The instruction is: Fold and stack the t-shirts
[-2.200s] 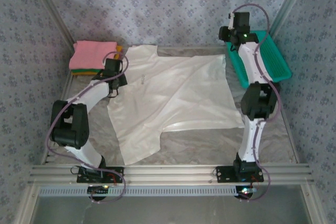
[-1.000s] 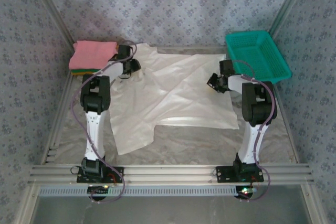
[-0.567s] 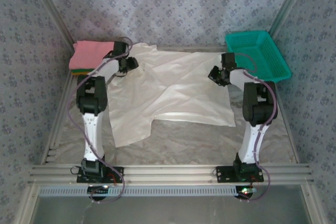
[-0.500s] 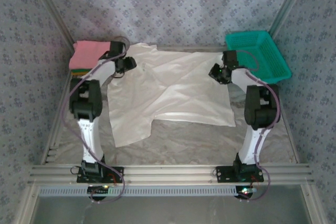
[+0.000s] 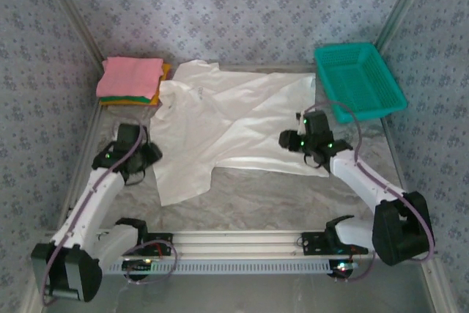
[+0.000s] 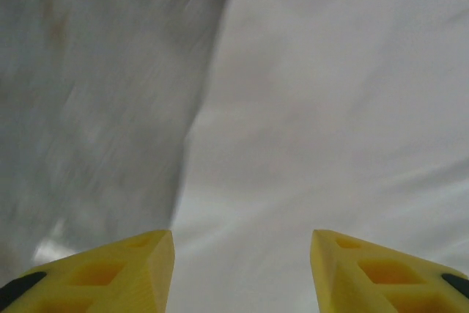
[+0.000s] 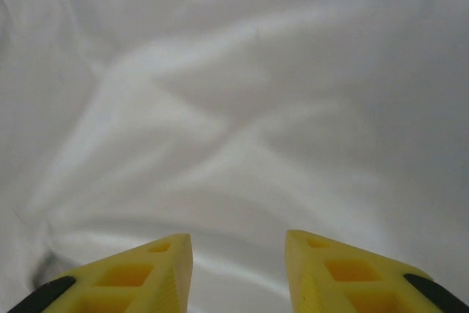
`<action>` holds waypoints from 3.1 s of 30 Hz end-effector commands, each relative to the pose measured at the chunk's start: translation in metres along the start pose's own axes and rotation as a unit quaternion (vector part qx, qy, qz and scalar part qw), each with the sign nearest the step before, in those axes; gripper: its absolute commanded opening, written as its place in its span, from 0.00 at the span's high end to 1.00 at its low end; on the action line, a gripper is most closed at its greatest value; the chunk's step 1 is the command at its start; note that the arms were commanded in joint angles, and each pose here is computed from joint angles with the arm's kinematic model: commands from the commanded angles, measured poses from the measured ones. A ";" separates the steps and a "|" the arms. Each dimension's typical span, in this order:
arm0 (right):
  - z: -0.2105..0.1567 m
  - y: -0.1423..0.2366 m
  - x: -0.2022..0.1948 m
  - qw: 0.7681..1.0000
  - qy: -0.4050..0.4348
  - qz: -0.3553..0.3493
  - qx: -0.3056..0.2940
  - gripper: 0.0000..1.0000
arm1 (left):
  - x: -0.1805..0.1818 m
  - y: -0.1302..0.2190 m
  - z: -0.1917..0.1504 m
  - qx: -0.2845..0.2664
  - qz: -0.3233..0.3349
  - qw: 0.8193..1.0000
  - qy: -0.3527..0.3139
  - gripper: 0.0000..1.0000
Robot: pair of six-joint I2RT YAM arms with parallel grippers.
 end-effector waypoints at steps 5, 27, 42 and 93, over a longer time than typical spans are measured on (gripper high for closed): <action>-0.032 0.018 0.000 0.997 0.067 0.018 -0.042 0.49 | 0.030 0.015 -0.073 0.103 0.069 0.988 0.089 0.46; -0.031 0.009 -0.010 0.993 0.085 0.036 -0.070 0.28 | 0.004 -0.049 -0.110 0.130 0.032 0.990 0.049 0.48; -0.028 0.006 -0.007 0.994 0.073 0.048 -0.065 0.27 | -0.004 -0.055 -0.104 0.101 -0.008 0.994 0.042 0.58; -0.040 0.068 -0.124 0.935 -0.323 -0.138 0.049 0.29 | -0.001 -0.023 -0.067 0.029 -0.026 0.999 0.033 1.00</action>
Point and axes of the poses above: each hand's point on the last joint's axis, 136 mm out from that joint toward the fingers, its own y axis back along the fingers, its own x axis along the line the jaws close on, z = x × y, the point moved 9 cm from there along y, back along the fingers, and after that the axes turned 13 degrees about -y, right-handed, at the moved point
